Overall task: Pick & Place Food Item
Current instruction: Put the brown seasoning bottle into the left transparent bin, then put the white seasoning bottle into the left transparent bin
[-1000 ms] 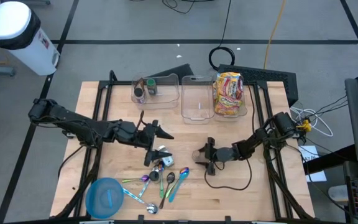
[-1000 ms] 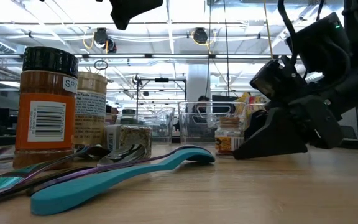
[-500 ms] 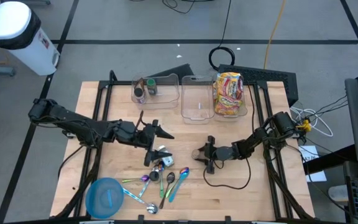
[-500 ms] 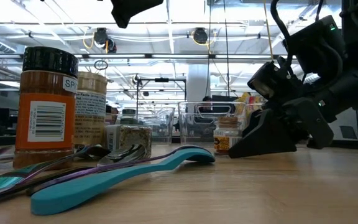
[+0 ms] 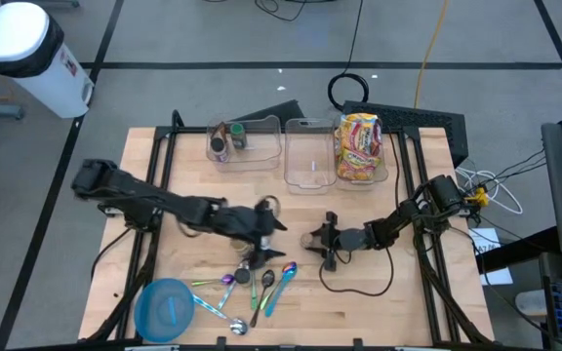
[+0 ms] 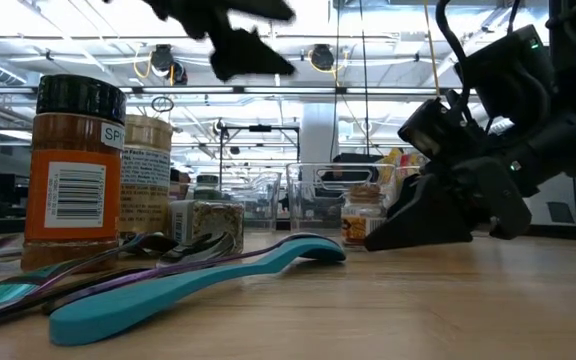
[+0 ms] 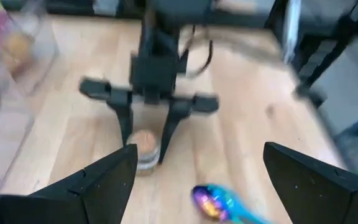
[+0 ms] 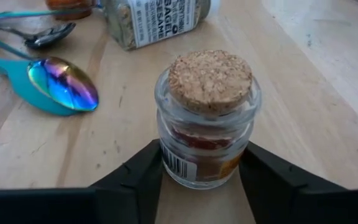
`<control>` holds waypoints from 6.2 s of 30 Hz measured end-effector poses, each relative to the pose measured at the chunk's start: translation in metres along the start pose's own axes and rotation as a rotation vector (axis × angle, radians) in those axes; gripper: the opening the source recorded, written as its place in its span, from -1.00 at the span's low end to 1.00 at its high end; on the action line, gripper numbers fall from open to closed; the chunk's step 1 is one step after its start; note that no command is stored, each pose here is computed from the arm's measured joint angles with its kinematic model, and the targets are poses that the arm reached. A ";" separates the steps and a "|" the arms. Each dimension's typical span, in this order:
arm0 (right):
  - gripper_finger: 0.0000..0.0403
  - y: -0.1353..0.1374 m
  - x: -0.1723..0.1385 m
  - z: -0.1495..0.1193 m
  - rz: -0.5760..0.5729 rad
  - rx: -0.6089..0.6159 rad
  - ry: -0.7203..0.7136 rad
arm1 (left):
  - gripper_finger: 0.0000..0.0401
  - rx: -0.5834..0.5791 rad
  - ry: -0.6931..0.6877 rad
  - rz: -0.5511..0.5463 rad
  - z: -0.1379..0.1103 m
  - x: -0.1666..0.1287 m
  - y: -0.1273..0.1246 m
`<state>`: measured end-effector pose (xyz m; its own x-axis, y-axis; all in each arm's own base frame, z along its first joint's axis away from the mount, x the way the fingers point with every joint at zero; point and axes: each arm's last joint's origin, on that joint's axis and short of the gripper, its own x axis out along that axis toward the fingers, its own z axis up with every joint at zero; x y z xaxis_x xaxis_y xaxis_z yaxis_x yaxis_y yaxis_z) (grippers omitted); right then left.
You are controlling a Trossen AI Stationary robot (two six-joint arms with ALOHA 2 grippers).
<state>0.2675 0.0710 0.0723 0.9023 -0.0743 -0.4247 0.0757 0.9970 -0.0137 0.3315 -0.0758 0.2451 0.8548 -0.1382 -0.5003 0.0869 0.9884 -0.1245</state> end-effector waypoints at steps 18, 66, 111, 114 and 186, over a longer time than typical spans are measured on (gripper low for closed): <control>-0.13 0.000 0.000 -0.001 0.002 -0.003 0.009 | 0.75 0.120 0.272 0.079 -0.006 0.104 0.033; -0.11 0.000 0.000 0.000 -0.008 -0.015 0.006 | -0.13 0.134 0.300 0.088 -0.014 0.119 0.057; 0.25 0.000 0.000 -0.001 0.001 0.012 0.015 | -0.13 -0.530 -0.016 0.713 -0.093 -0.107 0.249; 0.25 0.000 0.000 -0.001 0.001 0.013 0.010 | -0.13 -0.536 -0.005 0.740 -0.099 -0.107 0.248; 0.25 0.004 -0.001 -0.001 0.018 0.008 0.011 | 0.35 -0.283 -0.042 0.263 0.009 -0.132 0.145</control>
<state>0.2660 0.0755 0.0716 0.8988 -0.0566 -0.4348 0.0634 0.9980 0.0012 0.2356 0.0863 0.3009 0.8499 0.1261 -0.5116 -0.2776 0.9325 -0.2312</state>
